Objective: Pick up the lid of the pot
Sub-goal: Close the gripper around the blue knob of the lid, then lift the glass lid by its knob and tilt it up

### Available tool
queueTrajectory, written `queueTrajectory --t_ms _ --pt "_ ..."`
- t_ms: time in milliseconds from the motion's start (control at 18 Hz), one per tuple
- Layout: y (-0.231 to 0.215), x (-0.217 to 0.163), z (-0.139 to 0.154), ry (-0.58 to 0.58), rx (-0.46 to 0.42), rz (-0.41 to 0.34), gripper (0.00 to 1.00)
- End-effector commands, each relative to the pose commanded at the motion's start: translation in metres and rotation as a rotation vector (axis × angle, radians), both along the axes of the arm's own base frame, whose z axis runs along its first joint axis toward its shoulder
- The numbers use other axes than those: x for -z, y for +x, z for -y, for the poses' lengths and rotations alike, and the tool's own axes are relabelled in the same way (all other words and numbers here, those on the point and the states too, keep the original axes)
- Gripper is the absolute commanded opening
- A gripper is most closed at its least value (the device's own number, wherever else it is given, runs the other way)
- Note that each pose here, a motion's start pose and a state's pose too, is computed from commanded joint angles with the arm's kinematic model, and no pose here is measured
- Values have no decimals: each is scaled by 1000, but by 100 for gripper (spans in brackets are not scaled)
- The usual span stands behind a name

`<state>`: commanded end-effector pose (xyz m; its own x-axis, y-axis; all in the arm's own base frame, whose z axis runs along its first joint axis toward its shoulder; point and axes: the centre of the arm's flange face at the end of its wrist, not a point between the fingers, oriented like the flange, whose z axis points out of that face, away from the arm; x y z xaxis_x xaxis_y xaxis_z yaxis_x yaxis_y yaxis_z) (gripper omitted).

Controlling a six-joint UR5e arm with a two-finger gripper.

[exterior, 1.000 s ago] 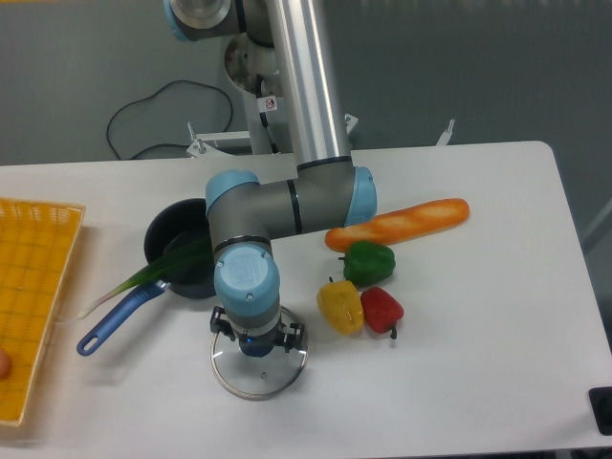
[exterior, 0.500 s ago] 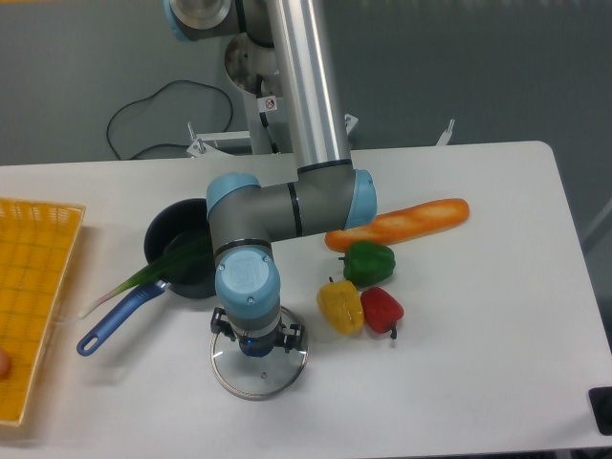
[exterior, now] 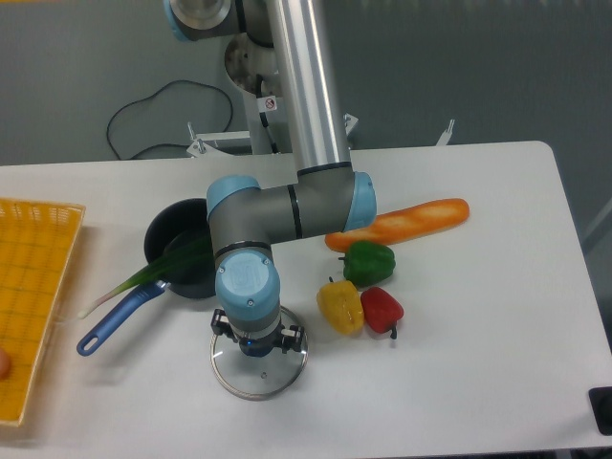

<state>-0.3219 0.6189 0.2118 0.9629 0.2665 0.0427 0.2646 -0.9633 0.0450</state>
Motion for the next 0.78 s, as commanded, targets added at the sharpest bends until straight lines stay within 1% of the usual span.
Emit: queueTrajectory --t_ms 56,167,222,333,500,611,778 --pt "0 0 0 1 0 1 66" --pt "1 1 -1 1 1 3 64" --pt "1 3 0 -2 1 5 61" --pt "2 1 -1 5 1 9 59" --pt "2 -2 -2 10 2 8 52" --pt "3 -6 -4 17 18 3 51" --pt "4 -16 -5 27 72 -10 51"
